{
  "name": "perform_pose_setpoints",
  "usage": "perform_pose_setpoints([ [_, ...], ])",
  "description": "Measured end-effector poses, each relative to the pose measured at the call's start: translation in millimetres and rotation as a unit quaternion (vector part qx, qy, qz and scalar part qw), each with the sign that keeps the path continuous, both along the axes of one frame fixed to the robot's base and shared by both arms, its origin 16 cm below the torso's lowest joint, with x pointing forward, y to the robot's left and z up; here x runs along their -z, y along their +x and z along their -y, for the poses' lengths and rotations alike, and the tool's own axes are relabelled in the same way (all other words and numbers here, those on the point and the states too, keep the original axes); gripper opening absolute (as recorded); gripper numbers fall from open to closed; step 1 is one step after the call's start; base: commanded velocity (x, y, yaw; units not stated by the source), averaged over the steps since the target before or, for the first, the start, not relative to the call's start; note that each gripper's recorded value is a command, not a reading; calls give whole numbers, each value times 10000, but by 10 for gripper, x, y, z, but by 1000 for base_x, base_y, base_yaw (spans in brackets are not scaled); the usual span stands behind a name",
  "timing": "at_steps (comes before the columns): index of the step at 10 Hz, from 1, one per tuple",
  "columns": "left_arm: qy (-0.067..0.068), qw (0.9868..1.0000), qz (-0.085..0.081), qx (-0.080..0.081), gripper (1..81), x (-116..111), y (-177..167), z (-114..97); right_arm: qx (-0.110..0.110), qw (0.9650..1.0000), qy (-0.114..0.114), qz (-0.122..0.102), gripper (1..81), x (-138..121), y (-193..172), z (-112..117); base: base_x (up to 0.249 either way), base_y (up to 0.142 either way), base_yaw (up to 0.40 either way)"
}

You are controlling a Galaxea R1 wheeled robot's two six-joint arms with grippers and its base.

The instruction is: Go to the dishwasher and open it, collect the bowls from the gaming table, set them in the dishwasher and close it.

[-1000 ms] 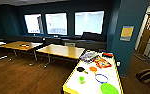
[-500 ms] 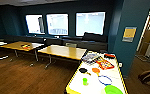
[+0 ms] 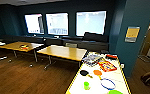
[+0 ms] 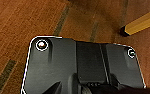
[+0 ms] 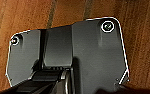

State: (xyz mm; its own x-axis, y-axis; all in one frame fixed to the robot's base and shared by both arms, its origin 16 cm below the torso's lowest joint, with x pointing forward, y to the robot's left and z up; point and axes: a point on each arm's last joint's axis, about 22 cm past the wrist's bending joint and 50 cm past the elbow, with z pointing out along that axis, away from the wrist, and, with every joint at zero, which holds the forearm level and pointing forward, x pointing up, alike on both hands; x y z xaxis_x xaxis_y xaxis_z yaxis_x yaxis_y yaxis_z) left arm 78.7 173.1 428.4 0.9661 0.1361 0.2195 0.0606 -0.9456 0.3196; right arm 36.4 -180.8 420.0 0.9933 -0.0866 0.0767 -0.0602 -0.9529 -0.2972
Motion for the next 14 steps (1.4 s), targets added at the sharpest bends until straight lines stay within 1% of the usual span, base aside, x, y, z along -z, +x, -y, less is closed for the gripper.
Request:
perform_pose_setpoints([
  [1,3,10000,27,-7,811,-4,31,-5,2,10000,2,8,811,-1,6,-3,133,0,0],
  [3,23,10000,25,-9,811,0,37,-30,0,10000,21,12,811,-4,23,-34,112,0,0],
  [10,19,10000,33,-6,811,-3,52,-22,1,10000,17,2,811,-2,5,-27,85,0,0],
  [13,19,10000,50,-10,811,-6,84,-23,3,10000,19,27,811,-5,50,-31,0,0,0],
  [14,19,10000,32,-9,811,-3,55,-22,2,10000,17,24,811,-5,43,-27,0,0,0],
])
